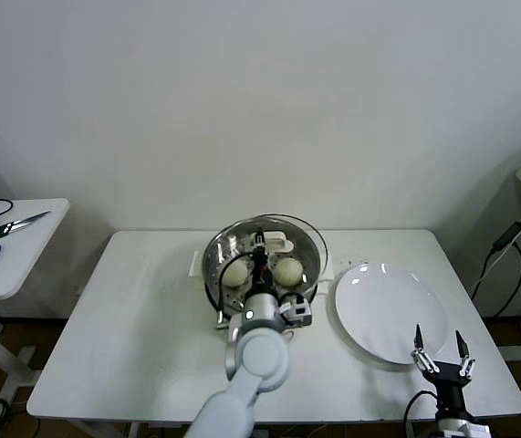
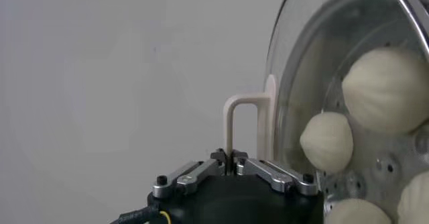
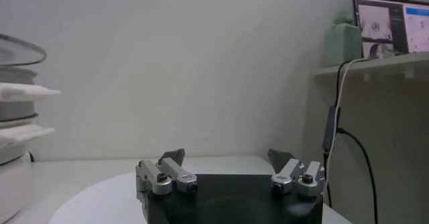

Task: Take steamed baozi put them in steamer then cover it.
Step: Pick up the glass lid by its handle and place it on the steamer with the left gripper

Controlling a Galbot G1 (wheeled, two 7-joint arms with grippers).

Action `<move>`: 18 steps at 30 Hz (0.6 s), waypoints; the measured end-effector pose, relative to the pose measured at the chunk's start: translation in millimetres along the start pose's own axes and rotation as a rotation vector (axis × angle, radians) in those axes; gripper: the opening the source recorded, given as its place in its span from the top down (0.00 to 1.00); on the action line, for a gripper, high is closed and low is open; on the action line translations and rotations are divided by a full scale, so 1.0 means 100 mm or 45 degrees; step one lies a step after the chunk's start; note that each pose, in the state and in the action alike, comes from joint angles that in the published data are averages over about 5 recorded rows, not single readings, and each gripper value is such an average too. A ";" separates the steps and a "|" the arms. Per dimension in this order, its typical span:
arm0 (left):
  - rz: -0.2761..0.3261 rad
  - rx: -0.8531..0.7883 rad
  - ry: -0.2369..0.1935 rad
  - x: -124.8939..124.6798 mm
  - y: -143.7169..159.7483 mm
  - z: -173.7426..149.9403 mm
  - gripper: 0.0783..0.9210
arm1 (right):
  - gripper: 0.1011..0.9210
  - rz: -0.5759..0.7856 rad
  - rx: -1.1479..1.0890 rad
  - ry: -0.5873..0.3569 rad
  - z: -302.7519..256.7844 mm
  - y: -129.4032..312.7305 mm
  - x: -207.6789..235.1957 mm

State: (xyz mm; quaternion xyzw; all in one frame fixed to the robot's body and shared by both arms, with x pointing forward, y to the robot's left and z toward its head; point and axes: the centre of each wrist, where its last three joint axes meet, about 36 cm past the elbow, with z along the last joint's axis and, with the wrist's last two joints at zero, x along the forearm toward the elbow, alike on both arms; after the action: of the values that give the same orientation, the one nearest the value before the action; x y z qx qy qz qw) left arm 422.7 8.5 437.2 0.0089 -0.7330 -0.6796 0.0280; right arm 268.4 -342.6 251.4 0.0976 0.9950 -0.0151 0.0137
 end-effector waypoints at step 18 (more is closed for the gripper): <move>-0.003 -0.082 0.016 -0.07 -0.19 0.13 0.93 | 0.12 0.009 -0.006 -0.017 -0.01 -0.01 -0.01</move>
State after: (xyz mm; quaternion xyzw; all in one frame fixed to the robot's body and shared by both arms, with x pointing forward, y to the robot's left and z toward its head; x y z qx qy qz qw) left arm 428.5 20.4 417.3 0.0132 -0.7106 -0.7028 0.0322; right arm 268.9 -343.3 252.2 0.1009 0.9946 -0.0132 0.0206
